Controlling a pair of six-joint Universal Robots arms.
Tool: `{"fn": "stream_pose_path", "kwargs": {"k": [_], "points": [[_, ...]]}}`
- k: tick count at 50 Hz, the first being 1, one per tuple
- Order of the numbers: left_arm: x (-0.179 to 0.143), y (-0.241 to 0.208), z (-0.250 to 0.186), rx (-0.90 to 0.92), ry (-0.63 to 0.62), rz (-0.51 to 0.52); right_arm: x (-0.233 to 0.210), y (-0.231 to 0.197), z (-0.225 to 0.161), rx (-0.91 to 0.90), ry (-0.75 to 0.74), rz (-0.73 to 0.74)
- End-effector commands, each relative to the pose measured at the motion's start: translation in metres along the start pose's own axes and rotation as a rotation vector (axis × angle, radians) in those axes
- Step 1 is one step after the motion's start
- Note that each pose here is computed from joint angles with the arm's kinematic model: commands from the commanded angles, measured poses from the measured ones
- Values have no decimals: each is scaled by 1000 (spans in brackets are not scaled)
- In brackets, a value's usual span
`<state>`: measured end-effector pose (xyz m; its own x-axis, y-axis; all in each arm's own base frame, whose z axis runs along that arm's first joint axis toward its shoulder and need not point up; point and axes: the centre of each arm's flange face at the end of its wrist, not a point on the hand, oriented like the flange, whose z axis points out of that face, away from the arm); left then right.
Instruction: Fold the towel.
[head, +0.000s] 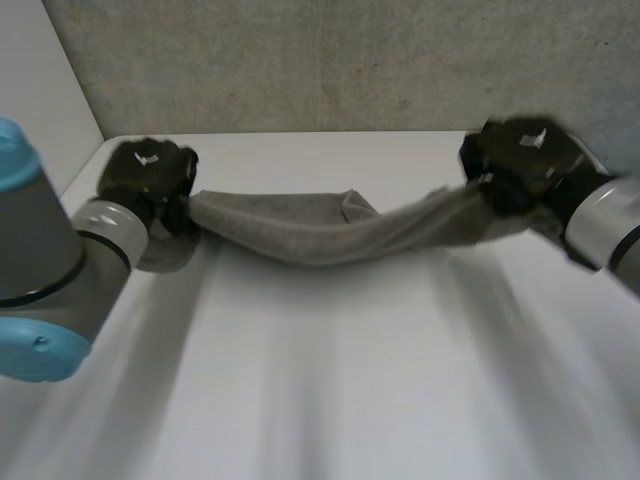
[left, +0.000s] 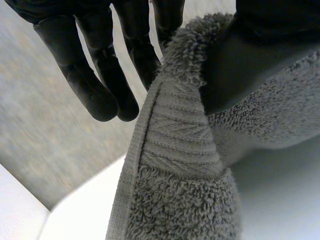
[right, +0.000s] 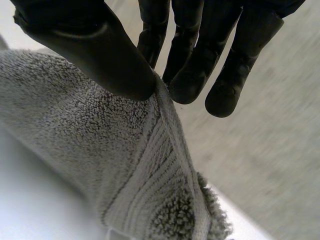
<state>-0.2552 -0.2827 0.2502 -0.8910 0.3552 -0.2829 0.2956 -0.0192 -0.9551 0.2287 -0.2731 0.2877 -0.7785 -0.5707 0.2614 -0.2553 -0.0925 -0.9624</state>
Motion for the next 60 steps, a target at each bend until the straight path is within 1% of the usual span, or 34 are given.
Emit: {"fn": "stream_pose_path", "kwargs": {"k": [1, 4, 7, 9, 10, 12, 13, 16, 17, 19, 20, 22, 23, 25, 26, 28, 29, 30, 32, 34, 35, 37, 38, 41, 42, 45, 46, 48, 49, 51, 53, 54, 59, 60], "points": [[-21, -55, -31, 170, -54, -35, 20, -69, -23, 114, 40, -62], [-23, -60, -34, 185, -57, -33, 20, -75, -26, 104, 24, -62], [-25, -62, -32, 191, -61, -26, 25, -72, -23, 40, -7, -70], [-20, -50, -22, 144, -45, -21, 32, -45, -8, -82, -45, -98], [-20, -50, -22, 144, -45, -21, 32, -45, -8, -83, -46, -99], [-12, -22, -1, 51, -22, 2, 28, -31, 4, -152, -86, -168], [-12, -22, -1, 50, -22, 3, 28, -31, 4, -153, -87, -168], [-2, 7, 31, -28, 4, 96, 23, -9, 31, -214, -101, -198], [-2, 7, 31, -29, 4, 97, 23, -9, 31, -214, -101, -198], [6, 14, 50, -21, 17, 188, 26, -3, 53, -189, -61, -239], [6, 14, 50, -20, 17, 188, 26, -3, 53, -189, -61, -240], [0, 3, 74, 50, -20, 266, 34, -9, 79, -70, 25, -305], [0, 3, 74, 51, -20, 267, 34, -9, 79, -69, 25, -305], [-10, -29, 95, 213, -97, 296, 48, -31, 100, 127, 174, -385], [-10, -29, 95, 214, -97, 296, 48, -32, 100, 128, 175, -385], [-27, -77, 105, 445, -210, 285, 65, -66, 110, 382, 351, -459], [-33, -100, 105, 561, -263, 279, 72, -86, 108, 504, 421, -484], [-33, -100, 105, 562, -263, 279, 72, -86, 108, 505, 422, -484], [-51, -143, 93, 770, -344, 268, 76, -118, 90, 636, 480, -516], [-56, -151, 89, 806, -351, 256, 74, -125, 85, 646, 473, -521], [-59, -152, 87, 801, -338, 234, 71, -122, 84, 627, 446, -519], [-55, -135, 85, 715, -276, 191, 63, -106, 83, 538, 361, -506], [-55, -135, 85, 714, -276, 191, 63, -106, 83, 537, 361, -506], [-46, -86, 81, 537, -203, 164, 44, -60, 79, 315, 181, -446], [-46, -86, 81, 536, -203, 164, 44, -60, 79, 314, 181, -445], [-35, -16, 73, 331, -138, 169, 22, -17, 67, 108, 27, -375], [-35, -16, 73, 331, -138, 169, 22, -17, 67, 108, 27, -375], [-23, 15, 58, 240, -66, 174, 9, 11, 57, -17, -44, -349], [-23, 16, 58, 240, -66, 174, 9, 11, 57, -18, -45, -349], [-16, 46, 44, 154, 0, 177, -5, 41, 46, -131, -111, -349], [-14, 59, 38, 116, 24, 178, -10, 53, 41, -171, -132, -356], [-14, 60, 38, 116, 25, 178, -10, 54, 41, -172, -132, -356], [-10, 80, 27, 49, 53, 197, -25, 100, 38, -277, -182, -332], [-10, 80, 27, 49, 53, 197, -25, 100, 38, -277, -182, -332]]}}
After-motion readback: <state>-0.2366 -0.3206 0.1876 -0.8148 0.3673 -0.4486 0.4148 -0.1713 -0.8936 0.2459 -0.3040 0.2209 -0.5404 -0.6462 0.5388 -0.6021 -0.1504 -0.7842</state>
